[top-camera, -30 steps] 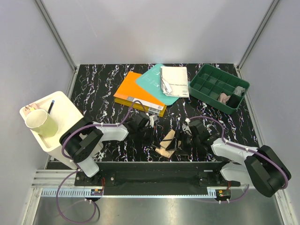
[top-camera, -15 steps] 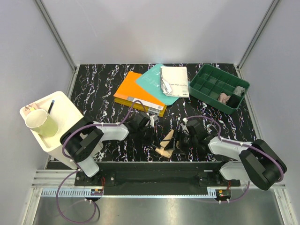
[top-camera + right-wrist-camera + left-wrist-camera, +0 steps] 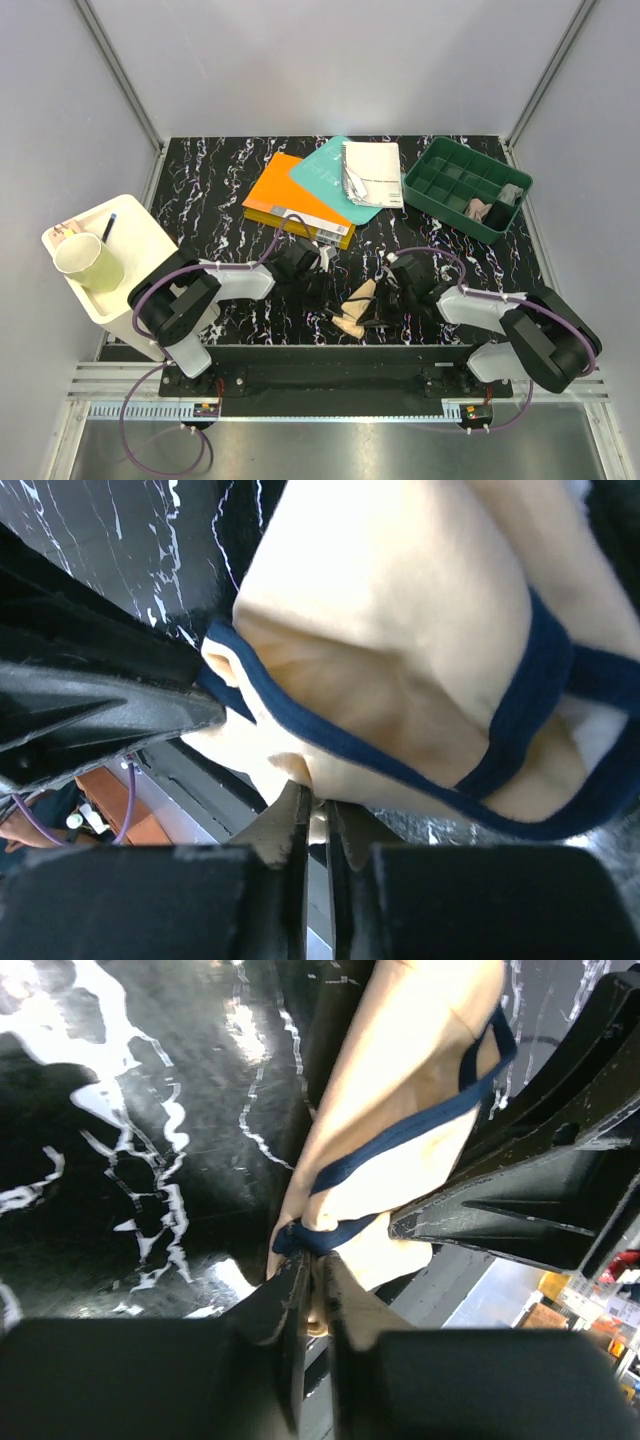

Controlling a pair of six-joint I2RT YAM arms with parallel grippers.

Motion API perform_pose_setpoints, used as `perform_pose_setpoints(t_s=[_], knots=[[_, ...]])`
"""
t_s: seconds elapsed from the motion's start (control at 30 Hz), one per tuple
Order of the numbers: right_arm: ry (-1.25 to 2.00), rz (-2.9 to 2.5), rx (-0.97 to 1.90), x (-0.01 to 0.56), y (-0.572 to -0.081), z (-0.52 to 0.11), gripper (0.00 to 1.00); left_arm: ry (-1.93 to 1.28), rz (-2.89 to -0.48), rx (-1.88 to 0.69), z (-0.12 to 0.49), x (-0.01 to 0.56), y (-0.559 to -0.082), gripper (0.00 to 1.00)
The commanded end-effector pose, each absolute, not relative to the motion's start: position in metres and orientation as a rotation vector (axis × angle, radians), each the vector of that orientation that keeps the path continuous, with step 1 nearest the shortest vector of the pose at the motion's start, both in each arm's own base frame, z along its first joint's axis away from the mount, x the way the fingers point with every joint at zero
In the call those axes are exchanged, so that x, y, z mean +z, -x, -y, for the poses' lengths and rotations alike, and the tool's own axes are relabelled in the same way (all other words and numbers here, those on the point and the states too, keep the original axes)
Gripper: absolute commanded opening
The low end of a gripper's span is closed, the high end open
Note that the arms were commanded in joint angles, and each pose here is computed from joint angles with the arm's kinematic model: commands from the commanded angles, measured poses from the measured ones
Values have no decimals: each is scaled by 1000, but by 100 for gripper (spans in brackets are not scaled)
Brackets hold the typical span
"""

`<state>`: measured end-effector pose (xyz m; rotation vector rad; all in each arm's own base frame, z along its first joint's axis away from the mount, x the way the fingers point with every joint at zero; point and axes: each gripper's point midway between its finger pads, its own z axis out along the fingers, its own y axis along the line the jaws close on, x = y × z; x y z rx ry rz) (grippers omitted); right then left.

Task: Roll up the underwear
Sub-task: Roll the underwear to the corner of the board.

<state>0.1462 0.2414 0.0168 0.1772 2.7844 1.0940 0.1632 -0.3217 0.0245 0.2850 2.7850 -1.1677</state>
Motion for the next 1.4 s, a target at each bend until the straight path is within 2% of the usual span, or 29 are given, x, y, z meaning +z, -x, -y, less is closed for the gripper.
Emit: perform_pose_setpoints(t_s=[0.0, 0.1, 0.23, 0.4, 0.6, 0.83, 0.93, 1.03, 1.07, 1.17, 1.2, 1.23, 1.27, 1.37], knots=[[-119, -2882, 951, -6, -140, -230, 8, -269, -2779, -1113, 309, 31, -167, 34], [-59, -2899, 956, -9, -144, -232, 4, -238, -2740, -1108, 301, 40, -172, 48], [6, -2917, 955, -17, -149, -231, 2, -227, -2698, -1084, 286, 43, -173, 56], [144, -2922, 1081, -17, -154, -241, 1, -258, -2622, -1131, 287, 49, -174, 59], [153, -2966, 1143, -27, -159, -246, 0, -258, -2568, -1268, 296, 52, -167, 60], [147, -2974, 1169, -28, -161, -247, 0, -250, -2581, -1287, 296, 39, -163, 60], [148, -2979, 1179, -29, -161, -247, 0, -243, -2597, -1263, 295, 28, -165, 55], [149, -2986, 1191, -30, -160, -247, 0, -233, -2599, -1255, 295, 22, -167, 43], [149, -2991, 1191, -31, -160, -247, 0, -235, -2591, -1260, 296, 22, -168, 33], [145, -2991, 1197, -31, -160, -247, 0, -230, -2594, -1266, 297, 19, -168, 13], [138, -2987, 1200, -30, -162, -247, 1, -235, -2594, -1268, 298, 19, -168, 2], [134, -2984, 1204, -26, -163, -248, 3, -235, -2595, -1267, 298, 20, -168, 0], [126, -2984, 1200, -23, -164, -247, 6, -233, -2609, -1258, 297, 19, -167, 0], [129, -2969, 1146, -5, -173, -246, 33, -235, -2649, -1217, 295, 19, -168, 0]])
